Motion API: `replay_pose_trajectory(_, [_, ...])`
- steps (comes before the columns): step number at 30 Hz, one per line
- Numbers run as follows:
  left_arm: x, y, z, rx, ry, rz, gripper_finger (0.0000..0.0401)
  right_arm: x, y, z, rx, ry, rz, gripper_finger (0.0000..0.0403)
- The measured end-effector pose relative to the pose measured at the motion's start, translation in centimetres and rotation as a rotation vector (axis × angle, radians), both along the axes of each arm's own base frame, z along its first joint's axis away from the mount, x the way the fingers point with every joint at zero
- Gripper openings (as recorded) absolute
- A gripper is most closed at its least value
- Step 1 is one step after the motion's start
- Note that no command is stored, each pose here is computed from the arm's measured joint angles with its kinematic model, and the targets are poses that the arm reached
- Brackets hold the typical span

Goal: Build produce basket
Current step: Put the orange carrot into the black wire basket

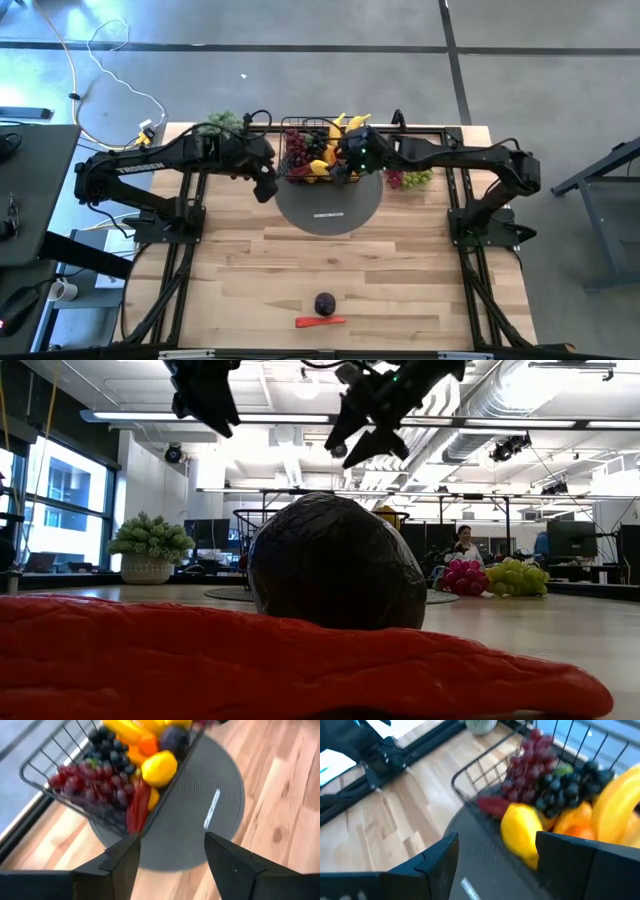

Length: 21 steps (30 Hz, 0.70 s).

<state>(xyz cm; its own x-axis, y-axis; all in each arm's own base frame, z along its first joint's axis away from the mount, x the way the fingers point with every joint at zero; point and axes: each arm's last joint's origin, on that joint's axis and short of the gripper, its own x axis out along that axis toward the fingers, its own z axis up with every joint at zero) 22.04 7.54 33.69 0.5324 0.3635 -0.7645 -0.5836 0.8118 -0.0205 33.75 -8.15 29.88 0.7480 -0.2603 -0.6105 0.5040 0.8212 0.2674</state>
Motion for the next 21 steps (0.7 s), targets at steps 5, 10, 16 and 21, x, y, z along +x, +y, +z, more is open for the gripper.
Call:
replay_pose_trajectory(5, [-0.5, -0.5, -0.5, -0.059, 0.069, -0.013, 0.0247, -0.5, 2.7, 0.2, 0.039, 0.041, -0.032, 0.0245])
replay_pose_trajectory(10, [-0.8, -0.7, -0.7, -0.067, 0.103, 0.021, 0.0273, -0.9, 5.6, 0.7, 0.049, 0.034, -0.096, 0.0245])
replay_pose_trajectory(16, [-0.5, -1.6, -0.7, -0.152, 0.080, -0.062, 0.0273, -1.0, 8.8, 0.8, 0.085, 0.008, -0.108, 0.0245])
replay_pose_trajectory(21, [0.3, -3.7, -0.5, -0.197, 0.025, -0.145, 0.0275, -1.3, 10.8, 0.6, 0.104, 0.010, -0.133, 0.0245])
